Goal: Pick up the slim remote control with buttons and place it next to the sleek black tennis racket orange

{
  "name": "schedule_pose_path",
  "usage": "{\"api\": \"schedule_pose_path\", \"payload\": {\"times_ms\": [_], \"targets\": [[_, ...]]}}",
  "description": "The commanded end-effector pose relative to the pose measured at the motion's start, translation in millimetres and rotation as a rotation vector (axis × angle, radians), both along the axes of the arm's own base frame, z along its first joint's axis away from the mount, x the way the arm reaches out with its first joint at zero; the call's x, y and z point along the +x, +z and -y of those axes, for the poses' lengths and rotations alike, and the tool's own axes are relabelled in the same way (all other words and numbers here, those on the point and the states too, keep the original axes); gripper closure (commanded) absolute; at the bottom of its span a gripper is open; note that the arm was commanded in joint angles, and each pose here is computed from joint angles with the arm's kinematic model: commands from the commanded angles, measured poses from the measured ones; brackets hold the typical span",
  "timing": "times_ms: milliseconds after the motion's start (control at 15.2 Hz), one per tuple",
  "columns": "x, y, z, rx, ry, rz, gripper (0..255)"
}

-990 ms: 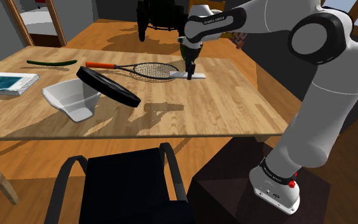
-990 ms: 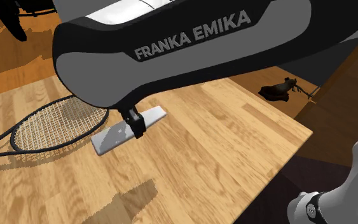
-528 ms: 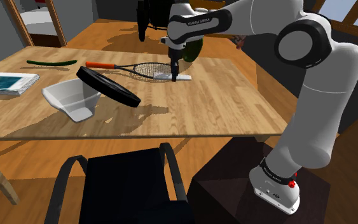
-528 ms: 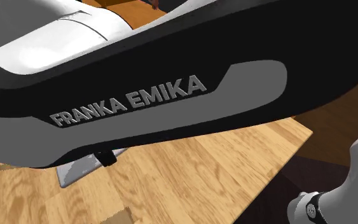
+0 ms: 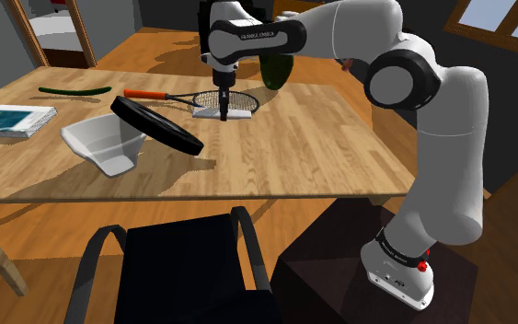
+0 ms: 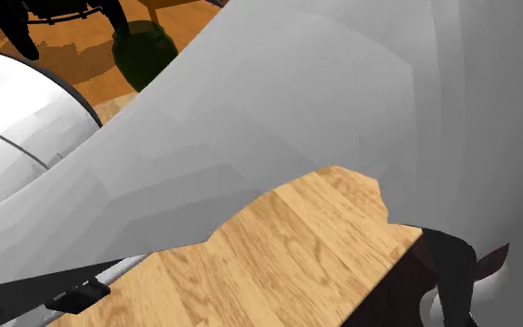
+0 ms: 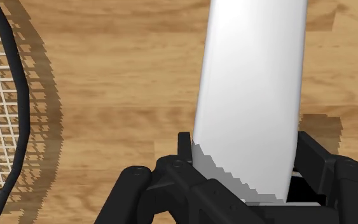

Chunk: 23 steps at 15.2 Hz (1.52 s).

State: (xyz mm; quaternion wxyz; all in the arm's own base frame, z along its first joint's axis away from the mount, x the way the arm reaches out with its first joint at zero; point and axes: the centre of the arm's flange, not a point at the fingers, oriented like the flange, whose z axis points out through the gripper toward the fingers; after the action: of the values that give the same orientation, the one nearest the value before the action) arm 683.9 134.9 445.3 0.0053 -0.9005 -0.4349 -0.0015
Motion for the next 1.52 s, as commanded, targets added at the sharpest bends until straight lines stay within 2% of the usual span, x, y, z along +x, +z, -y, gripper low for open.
{"api": "schedule_pose_path", "payload": {"times_ms": [0, 1188, 1452], "targets": [[0.6, -4.9, -12.9, 0.0, -0.001, 0.001, 255], [0.6, -104.8, -12.9, 0.0, -0.001, 0.001, 255], [0.6, -104.8, -12.9, 0.0, -0.001, 0.001, 255]]}}
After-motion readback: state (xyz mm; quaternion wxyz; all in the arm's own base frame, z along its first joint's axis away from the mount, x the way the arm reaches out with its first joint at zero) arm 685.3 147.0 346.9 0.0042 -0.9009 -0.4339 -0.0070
